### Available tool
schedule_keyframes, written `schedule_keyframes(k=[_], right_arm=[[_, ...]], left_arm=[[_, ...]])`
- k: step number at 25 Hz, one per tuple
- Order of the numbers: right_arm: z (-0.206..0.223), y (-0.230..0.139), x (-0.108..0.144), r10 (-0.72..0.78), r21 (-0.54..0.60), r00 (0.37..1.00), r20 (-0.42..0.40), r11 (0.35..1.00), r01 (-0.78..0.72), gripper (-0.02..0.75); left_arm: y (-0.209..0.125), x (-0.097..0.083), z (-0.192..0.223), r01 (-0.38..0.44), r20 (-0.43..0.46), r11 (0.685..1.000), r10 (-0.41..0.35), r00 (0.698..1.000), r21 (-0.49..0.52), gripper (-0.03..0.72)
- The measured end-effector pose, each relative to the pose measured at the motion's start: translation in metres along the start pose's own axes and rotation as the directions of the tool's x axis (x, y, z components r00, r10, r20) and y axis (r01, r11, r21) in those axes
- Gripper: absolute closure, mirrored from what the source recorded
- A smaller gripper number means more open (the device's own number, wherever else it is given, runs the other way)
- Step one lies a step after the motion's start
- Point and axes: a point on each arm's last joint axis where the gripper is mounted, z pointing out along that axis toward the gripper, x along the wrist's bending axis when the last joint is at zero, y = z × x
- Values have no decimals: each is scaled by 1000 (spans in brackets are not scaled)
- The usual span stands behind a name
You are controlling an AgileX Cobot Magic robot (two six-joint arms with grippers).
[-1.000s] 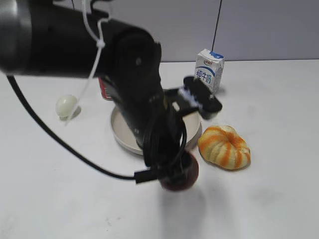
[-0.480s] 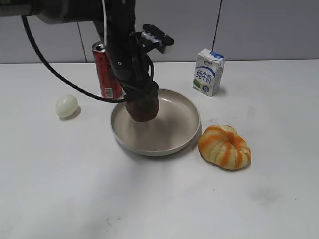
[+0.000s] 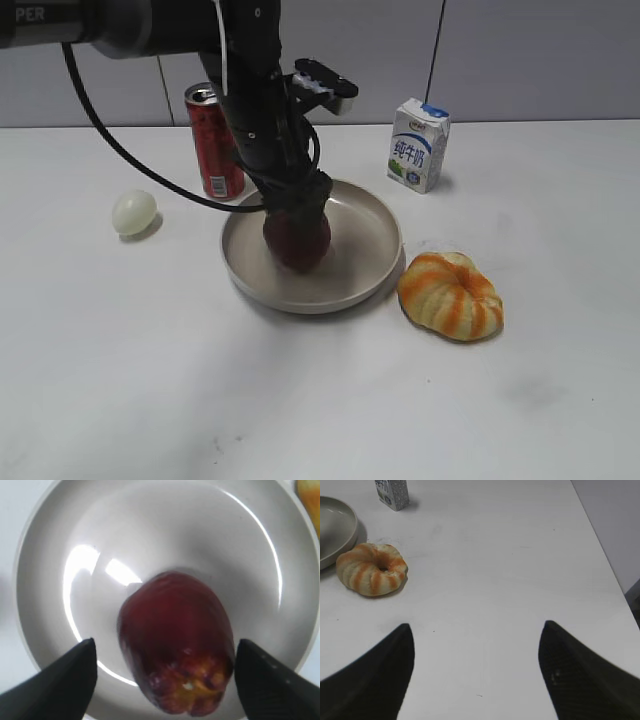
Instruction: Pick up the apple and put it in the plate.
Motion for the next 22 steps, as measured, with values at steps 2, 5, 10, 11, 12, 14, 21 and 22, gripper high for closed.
schedule_keyframes(k=[2,5,10,11,12,14,21,22], right_arm=[[0,0,0,0,0,1000,0,1000,0,153],[0,0,0,0,0,1000,0,1000,0,153],[0,0,0,0,0,1000,0,1000,0,153],[0,0,0,0,0,1000,0,1000,0,153],[0,0,0,0,0,1000,0,1000,0,153],[0,0,0,0,0,1000,0,1000,0,153],[0,0,0,0,0,1000,0,1000,0,153],[0,0,0,0,0,1000,0,1000,0,153]], left_arm=[[0,0,0,0,1,1000,0,1000,2,22],[0,-1,-3,0,5,1000,-1,1000,8,19],[5,1,-41,35,-28,999,-35,999,-7,22],[3,5,-56,62,-56,998,-63,996,-17,23],[0,12,-70,103,-88,994,-105,990,-33,27],[-12,34,-96,195,-184,979,-202,962,-57,41],[-111,113,-153,563,-310,818,-569,762,-116,90],[-126,116,-161,594,-314,795,-598,737,-120,94]])
